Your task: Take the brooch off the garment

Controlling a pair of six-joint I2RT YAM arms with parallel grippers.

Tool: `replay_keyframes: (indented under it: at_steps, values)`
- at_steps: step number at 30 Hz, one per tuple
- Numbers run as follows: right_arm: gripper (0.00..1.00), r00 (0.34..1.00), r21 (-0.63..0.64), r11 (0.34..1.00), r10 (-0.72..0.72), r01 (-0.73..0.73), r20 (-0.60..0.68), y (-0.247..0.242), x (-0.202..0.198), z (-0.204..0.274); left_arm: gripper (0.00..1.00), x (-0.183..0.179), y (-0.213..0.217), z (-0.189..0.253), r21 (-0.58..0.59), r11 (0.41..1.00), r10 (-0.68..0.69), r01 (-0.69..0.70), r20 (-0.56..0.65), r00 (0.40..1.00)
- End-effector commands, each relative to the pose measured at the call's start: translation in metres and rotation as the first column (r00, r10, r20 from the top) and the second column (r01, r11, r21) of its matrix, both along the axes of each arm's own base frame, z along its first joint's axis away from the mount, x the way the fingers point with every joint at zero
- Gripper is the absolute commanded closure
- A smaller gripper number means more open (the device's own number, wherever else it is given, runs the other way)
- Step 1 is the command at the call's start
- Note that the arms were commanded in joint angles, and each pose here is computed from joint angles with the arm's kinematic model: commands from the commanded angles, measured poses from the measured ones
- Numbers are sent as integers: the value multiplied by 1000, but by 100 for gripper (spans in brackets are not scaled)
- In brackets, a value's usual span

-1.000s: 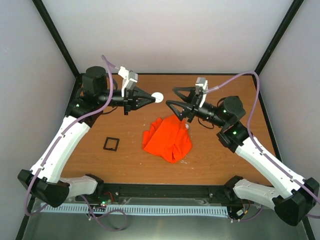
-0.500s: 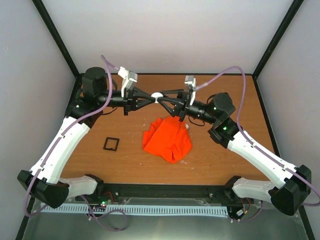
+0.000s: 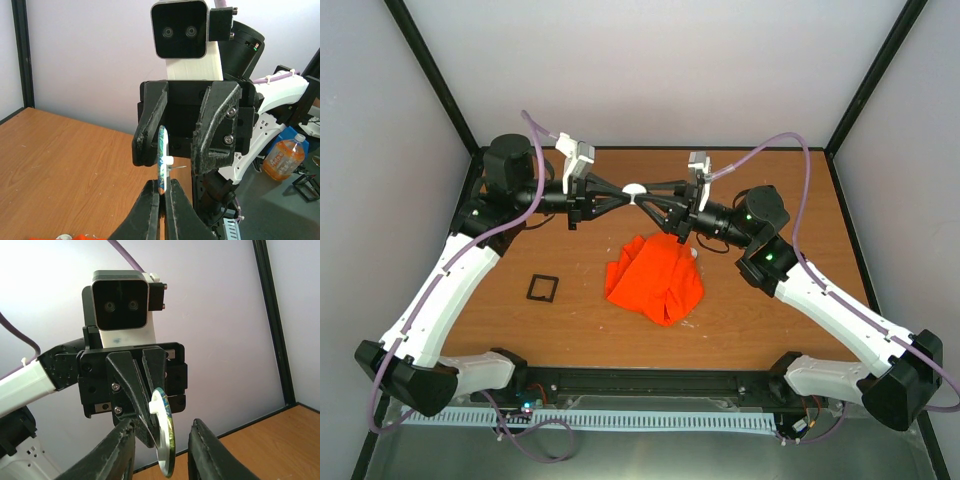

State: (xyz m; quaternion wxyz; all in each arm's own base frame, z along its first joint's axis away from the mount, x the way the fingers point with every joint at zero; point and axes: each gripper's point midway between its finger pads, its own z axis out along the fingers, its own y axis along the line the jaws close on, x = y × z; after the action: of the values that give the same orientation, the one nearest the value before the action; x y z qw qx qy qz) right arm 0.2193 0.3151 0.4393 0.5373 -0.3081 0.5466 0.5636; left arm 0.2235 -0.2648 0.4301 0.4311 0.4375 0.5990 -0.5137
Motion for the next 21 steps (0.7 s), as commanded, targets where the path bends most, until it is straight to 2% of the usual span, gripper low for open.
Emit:
replay_keyframes:
  at_steps: [1, 7, 17, 18, 21]
  values:
    - [74, 1000, 15, 1000, -7, 7, 23, -1, -3, 9, 100, -3, 2, 12, -21, 1000, 8, -7, 28, 1000]
    - [86, 999, 9, 999, -32, 32, 9, -1, 2, 9, 99, -2, 2, 12, -20, 1000, 6, -5, 44, 999]
    - [88, 986, -85, 987, -141, 134, -86, 1, 29, -18, 99, 0, 3, 9, -5, 1000, 18, -17, 92, 996]
    - [86, 983, -91, 985, -157, 149, -94, 0, 32, -20, 99, 1, 3, 9, -4, 1000, 20, -19, 95, 995]
    - [70, 982, -89, 984, -162, 153, -101, 0, 33, -22, 99, 2, 3, 6, 4, 1000, 29, -29, 95, 995]
